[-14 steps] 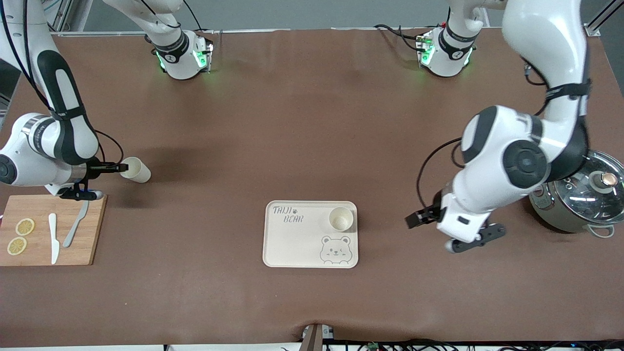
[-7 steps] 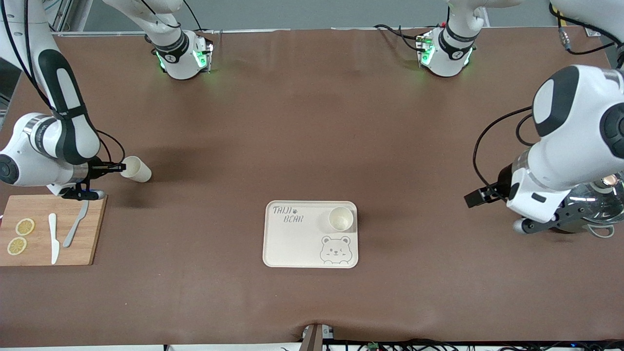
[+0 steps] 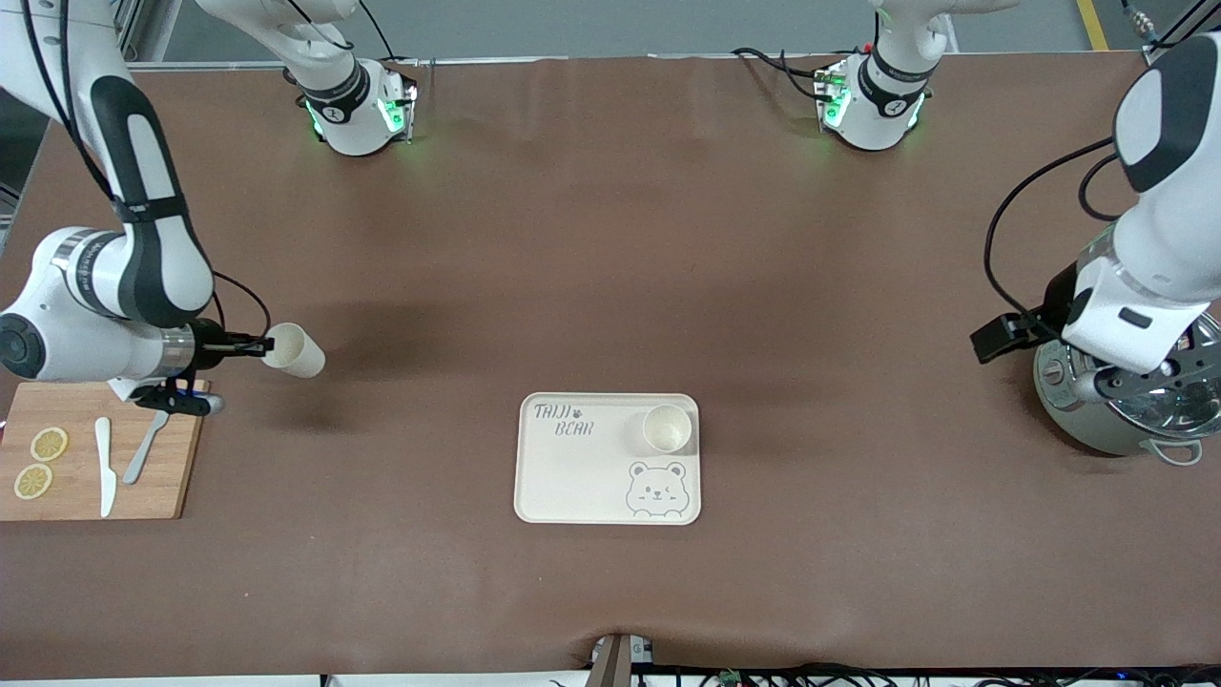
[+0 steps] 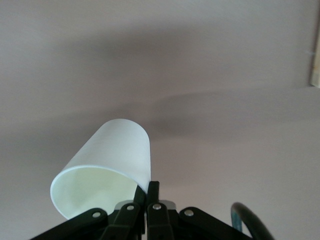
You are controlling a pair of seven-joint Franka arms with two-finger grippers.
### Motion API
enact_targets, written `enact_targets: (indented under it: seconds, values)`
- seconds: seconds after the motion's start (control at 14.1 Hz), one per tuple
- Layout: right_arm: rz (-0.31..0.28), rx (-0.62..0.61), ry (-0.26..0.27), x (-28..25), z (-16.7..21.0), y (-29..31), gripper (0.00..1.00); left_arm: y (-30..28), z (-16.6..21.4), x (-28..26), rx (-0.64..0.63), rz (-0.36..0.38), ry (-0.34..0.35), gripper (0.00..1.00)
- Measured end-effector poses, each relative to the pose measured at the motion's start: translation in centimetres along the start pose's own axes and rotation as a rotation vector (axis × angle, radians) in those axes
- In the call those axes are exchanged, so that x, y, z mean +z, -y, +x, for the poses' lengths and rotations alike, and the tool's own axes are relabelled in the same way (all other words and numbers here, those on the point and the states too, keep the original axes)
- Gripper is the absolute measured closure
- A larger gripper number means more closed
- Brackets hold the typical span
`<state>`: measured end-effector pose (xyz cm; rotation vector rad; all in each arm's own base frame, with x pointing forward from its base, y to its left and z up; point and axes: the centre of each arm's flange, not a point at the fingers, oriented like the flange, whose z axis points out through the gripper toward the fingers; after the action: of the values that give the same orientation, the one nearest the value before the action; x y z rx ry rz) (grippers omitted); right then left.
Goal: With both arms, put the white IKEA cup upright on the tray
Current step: 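Grasp the second white paper cup with the right gripper, then carry the cup with the right gripper onto the white tray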
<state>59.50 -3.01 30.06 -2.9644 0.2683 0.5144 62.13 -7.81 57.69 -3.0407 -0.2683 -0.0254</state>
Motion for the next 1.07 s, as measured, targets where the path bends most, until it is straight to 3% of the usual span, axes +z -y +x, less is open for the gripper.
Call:
enact_targets:
  seconds: [0.28, 0.5, 0.85, 1.07]
  values:
    - [0.081, 0.135, -0.018, -1.6, -0.1, 8.8, 0.97, 1.5, -0.8, -2.1, 0.027, 0.035, -0.031, 0.0]
    - [0.117, 0.223, 0.005, 0.7, 1.3, 14.1, 0.97, 1.5, -0.9, -2.4, 0.028, 0.035, -0.033, 0.0]
    - [0.175, 0.379, 0.007, 0.7, 2.4, 19.2, 0.97, 1.9, -0.8, -3.1, 0.021, 0.031, -0.046, 0.0]
    - [0.193, 0.483, -0.041, 1.5, 1.5, 24.5, 0.97, 2.0, -0.9, -3.4, 0.022, 0.03, -0.051, 0.0]
